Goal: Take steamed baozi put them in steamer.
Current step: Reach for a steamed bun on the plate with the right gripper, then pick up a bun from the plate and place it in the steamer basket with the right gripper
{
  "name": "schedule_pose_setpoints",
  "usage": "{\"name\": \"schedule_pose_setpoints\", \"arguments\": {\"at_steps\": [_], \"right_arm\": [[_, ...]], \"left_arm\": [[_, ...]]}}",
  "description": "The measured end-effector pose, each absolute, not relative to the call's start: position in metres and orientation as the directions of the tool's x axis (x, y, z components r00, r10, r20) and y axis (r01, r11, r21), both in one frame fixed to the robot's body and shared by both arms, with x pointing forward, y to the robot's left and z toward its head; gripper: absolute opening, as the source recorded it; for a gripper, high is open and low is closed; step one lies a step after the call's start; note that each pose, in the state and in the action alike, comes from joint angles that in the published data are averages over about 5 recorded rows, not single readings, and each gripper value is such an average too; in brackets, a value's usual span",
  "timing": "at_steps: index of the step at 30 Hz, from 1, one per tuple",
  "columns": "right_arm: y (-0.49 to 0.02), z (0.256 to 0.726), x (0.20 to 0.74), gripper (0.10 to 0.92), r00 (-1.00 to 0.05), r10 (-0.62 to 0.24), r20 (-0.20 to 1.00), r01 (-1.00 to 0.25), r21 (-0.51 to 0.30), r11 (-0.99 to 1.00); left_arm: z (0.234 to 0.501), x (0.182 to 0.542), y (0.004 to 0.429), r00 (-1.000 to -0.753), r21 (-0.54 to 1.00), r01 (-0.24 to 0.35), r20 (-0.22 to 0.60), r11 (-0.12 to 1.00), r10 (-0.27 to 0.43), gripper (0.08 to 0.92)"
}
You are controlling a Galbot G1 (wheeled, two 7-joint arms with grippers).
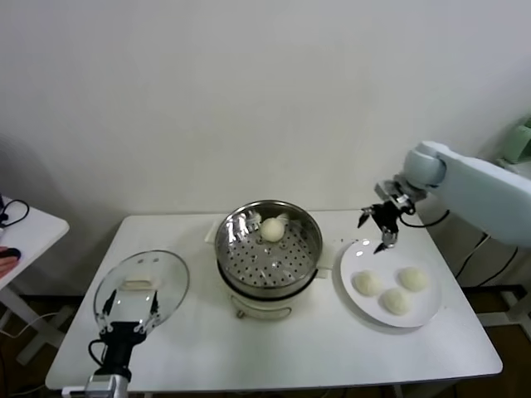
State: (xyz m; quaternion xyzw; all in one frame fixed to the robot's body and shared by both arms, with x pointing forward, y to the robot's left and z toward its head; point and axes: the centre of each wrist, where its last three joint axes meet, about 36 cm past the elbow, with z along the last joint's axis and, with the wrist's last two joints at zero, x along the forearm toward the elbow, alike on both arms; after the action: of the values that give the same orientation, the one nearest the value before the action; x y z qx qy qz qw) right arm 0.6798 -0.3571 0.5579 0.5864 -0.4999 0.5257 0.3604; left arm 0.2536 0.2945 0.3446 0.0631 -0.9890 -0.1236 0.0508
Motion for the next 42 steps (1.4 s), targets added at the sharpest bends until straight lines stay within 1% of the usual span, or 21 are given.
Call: {"name": "schedule_pose_setpoints", "arguments": {"at_steps": [6,13,21,28,30,35,42], "right_arm": [[-0.363,0.517,0.672,0.823,-0.032,-0.200,0.979,-0.971,-0.077,-0.226],[-0.365,0.481,0.667,0.823,-0.007,-0.189,0.982,-0.975,-0.049,-0.217],[-0.362,0.459,0.667,0.823,0.001,-0.185,0.983,-0.975,-0.040,-0.218],[-0.360,0.449,0.667,0.823,0.008,-0.177,0.984,-0.975,-0.032,-0.220],[-0.360,0.447,0.667,0.817,0.009,-0.177,0.984,-0.975,-0.030,-0.220],[-0.359,0.446,0.667,0.759,0.012,-0.177,0.984,-0.974,-0.028,-0.224],[-0.358,0.443,0.667,0.709,0.015,-0.177,0.984,-0.973,-0.026,-0.228]], "left_arm": [[0.342,0.250,0.294,-0.985,0.254,-0.119,0.092,0.960,-0.146,0.823],[0.339,0.247,0.295,-0.982,0.260,-0.128,0.102,0.957,-0.159,0.823],[0.337,0.248,0.291,-0.981,0.251,-0.132,0.109,0.959,-0.163,0.823],[0.338,0.252,0.288,-0.981,0.246,-0.132,0.109,0.960,-0.163,0.823],[0.338,0.252,0.288,-0.981,0.245,-0.133,0.108,0.960,-0.164,0.823],[0.339,0.254,0.288,-0.980,0.245,-0.135,0.108,0.960,-0.165,0.823],[0.338,0.254,0.288,-0.979,0.243,-0.139,0.110,0.960,-0.169,0.823]]}}
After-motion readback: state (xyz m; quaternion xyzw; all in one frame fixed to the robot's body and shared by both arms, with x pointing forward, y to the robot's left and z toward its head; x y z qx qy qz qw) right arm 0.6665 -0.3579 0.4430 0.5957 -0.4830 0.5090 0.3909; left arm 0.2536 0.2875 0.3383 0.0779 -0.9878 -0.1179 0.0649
